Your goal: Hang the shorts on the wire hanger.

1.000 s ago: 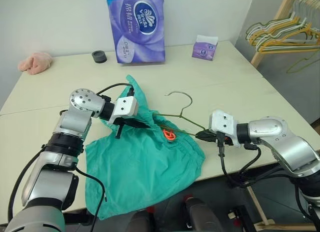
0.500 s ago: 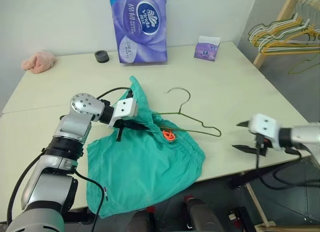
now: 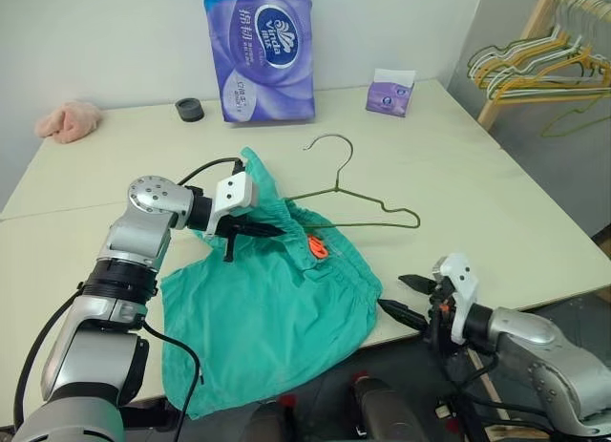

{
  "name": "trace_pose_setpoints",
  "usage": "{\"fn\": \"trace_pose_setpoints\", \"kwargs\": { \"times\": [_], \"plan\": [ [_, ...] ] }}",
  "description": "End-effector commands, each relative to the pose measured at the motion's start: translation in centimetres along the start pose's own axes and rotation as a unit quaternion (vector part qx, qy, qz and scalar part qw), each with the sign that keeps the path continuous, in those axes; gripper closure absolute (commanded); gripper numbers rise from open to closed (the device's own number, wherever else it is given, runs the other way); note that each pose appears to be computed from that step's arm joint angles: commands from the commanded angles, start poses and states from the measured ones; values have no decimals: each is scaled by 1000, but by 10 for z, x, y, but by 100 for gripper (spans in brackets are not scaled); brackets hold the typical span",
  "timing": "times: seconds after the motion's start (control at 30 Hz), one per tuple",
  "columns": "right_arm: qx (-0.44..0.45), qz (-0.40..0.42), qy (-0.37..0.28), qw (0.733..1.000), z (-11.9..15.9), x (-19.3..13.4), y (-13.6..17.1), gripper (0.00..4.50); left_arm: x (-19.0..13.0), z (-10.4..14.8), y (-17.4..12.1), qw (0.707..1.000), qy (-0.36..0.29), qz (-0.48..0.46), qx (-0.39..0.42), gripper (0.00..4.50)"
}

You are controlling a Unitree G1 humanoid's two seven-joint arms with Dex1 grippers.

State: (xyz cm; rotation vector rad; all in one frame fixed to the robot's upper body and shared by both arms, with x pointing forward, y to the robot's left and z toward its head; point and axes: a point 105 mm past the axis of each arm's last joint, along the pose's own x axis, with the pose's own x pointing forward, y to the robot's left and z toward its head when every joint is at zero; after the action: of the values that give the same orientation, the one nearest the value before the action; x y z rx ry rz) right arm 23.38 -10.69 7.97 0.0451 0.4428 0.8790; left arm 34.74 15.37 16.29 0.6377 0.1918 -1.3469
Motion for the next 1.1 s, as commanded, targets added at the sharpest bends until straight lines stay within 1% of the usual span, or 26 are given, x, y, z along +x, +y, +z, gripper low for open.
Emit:
{"fn": "trace_pose_setpoints", "kwargs": {
  "times": [0.03,0.17,0.23,0.27,0.33,0.5,0.63,0.67,0.83,0.97,1.07,1.1],
  "plan": [
    [0,26,-13,1000,10,5,13,56,-8,21,8,999,-21,21,31,450],
    [22,44,-1,999,9,12,16,56,-9,22,8,999,-21,25,31,450],
    [25,36,2,999,8,17,14,56,-9,22,8,999,-22,27,30,450],
    [28,28,6,999,7,19,11,73,-9,22,8,999,-22,28,30,450],
    [25,18,12,999,4,21,10,117,-9,23,8,999,-24,31,30,450],
    [23,8,6,1000,4,21,8,285,-10,22,8,999,-26,39,26,450],
    [20,-8,-17,1000,14,20,0,421,-10,25,10,997,-36,57,28,450],
    [20,-12,-28,999,19,20,-4,445,-10,26,12,996,-43,67,27,450],
    [11,-31,-69,997,48,7,-30,445,-11,33,13,995,-64,78,17,450],
    [-5,-26,-60,998,60,-15,-53,445,-16,39,5,995,-82,62,-11,450],
    [6,-18,-42,999,63,-36,-70,445,-25,48,-7,993,-104,19,-56,450],
    [7,-16,-39,999,65,-40,-73,445,-29,47,-13,993,-96,1,-63,450]
  ]
}}
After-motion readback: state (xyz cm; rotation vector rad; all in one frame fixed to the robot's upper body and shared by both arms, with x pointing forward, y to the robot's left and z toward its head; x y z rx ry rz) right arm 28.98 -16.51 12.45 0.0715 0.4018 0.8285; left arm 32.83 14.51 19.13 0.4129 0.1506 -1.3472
